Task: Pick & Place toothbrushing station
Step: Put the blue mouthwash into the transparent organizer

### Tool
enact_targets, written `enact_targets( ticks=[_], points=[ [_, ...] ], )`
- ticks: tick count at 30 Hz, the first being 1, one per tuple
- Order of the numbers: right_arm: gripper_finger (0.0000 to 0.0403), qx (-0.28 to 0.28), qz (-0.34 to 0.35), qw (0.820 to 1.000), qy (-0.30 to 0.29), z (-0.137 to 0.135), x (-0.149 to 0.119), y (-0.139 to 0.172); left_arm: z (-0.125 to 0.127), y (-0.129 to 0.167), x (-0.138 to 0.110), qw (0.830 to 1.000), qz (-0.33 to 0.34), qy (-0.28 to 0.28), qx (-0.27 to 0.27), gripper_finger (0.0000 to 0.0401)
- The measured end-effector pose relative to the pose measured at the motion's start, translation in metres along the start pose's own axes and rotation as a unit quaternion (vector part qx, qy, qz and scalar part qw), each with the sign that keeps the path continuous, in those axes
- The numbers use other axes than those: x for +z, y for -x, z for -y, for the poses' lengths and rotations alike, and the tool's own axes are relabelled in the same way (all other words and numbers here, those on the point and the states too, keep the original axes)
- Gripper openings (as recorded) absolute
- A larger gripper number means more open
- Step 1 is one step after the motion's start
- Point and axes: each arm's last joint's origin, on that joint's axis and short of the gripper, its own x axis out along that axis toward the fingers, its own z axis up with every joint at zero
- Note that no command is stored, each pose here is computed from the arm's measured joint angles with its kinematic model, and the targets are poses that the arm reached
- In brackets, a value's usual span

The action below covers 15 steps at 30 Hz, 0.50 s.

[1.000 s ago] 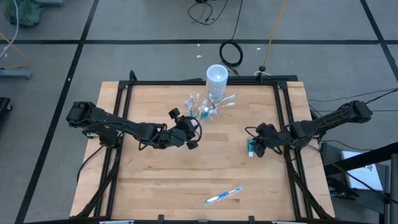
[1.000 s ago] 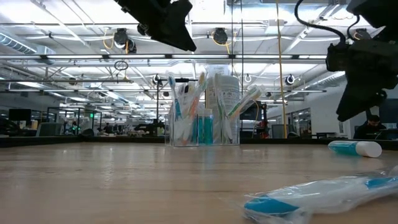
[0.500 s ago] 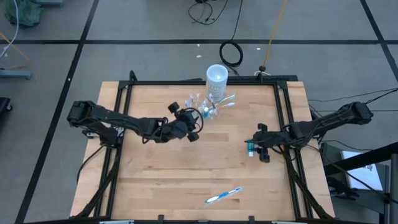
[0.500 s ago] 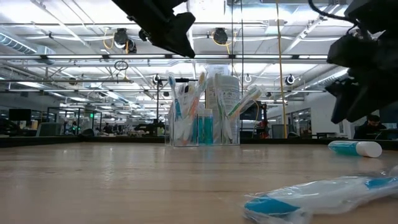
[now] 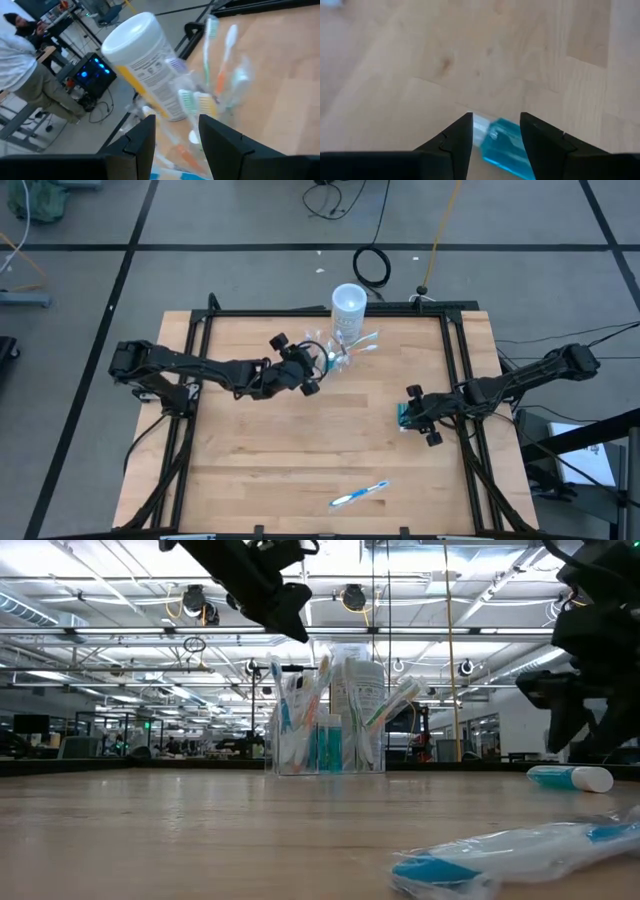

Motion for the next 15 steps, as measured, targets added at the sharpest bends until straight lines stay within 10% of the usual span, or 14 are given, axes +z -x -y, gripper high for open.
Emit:
enact_targets(
  ticks=[15],
  points=[
    [0.0155, -0.039, -0.005, 0.999, 0.003, 0.003, 0.004, -0.011, -0.027, -0.026, -0.004, 0.999, -0.019, 0.026, -0.014, 0.0157]
  ],
)
